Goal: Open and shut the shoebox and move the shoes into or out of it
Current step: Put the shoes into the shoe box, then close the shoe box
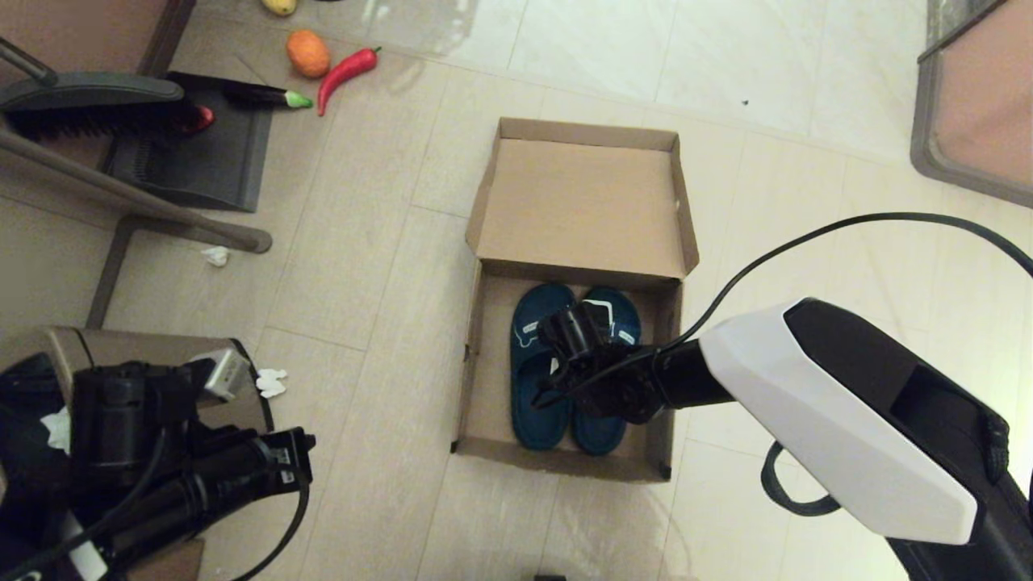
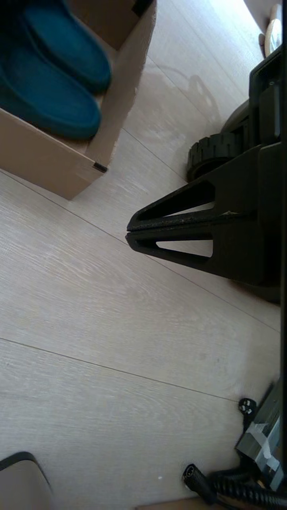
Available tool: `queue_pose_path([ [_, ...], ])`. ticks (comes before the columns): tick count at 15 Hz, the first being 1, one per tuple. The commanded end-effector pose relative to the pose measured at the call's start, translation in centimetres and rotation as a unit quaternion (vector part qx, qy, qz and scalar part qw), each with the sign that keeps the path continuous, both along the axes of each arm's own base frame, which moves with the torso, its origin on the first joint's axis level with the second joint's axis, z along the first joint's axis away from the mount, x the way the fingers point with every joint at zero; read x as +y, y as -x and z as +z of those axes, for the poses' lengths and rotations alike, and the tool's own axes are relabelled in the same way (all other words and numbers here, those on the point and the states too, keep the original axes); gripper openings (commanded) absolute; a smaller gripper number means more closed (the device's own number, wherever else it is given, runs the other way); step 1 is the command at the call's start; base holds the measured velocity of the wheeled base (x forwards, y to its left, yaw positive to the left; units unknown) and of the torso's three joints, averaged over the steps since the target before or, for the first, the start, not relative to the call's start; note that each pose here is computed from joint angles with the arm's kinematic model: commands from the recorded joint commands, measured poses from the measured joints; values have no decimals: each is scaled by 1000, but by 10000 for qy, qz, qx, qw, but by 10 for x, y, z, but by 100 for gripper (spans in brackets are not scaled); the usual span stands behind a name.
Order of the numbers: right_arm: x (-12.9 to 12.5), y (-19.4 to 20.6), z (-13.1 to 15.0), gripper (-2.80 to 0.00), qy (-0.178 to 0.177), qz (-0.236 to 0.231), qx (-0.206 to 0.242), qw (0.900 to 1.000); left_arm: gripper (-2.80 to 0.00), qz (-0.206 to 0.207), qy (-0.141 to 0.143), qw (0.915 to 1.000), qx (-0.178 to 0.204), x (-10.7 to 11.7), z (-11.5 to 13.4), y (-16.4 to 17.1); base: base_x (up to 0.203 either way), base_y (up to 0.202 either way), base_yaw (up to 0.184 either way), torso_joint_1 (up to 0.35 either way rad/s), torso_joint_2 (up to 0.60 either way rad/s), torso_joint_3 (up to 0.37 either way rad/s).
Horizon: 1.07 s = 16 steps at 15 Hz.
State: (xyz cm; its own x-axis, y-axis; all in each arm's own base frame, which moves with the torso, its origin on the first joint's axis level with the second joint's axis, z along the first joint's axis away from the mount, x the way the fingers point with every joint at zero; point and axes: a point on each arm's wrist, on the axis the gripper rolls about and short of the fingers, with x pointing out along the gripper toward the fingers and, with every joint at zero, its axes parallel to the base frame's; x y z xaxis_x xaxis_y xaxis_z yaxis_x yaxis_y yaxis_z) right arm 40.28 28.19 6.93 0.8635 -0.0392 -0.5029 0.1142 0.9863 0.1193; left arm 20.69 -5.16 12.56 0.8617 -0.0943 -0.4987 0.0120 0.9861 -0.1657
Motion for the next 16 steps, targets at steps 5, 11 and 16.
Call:
queue_pose_path([
  [5, -9, 28, 8, 0, 137, 115, 233, 9996, -280, -16, 22, 10000, -65, 0, 2, 3, 0, 0, 0, 0, 0, 0],
  [11, -35, 84, 77, -280, -261, 304, 19, 9992, -280, -225, 99, 9996, -141, -16, 8, -31, 0, 0, 0, 0, 0, 0],
  [16, -101, 125, 143, -280, -243, 1240, 188, 9918, -280, -553, 315, 9979, -88, -31, 3, -71, 0, 0, 0, 0, 0, 0],
])
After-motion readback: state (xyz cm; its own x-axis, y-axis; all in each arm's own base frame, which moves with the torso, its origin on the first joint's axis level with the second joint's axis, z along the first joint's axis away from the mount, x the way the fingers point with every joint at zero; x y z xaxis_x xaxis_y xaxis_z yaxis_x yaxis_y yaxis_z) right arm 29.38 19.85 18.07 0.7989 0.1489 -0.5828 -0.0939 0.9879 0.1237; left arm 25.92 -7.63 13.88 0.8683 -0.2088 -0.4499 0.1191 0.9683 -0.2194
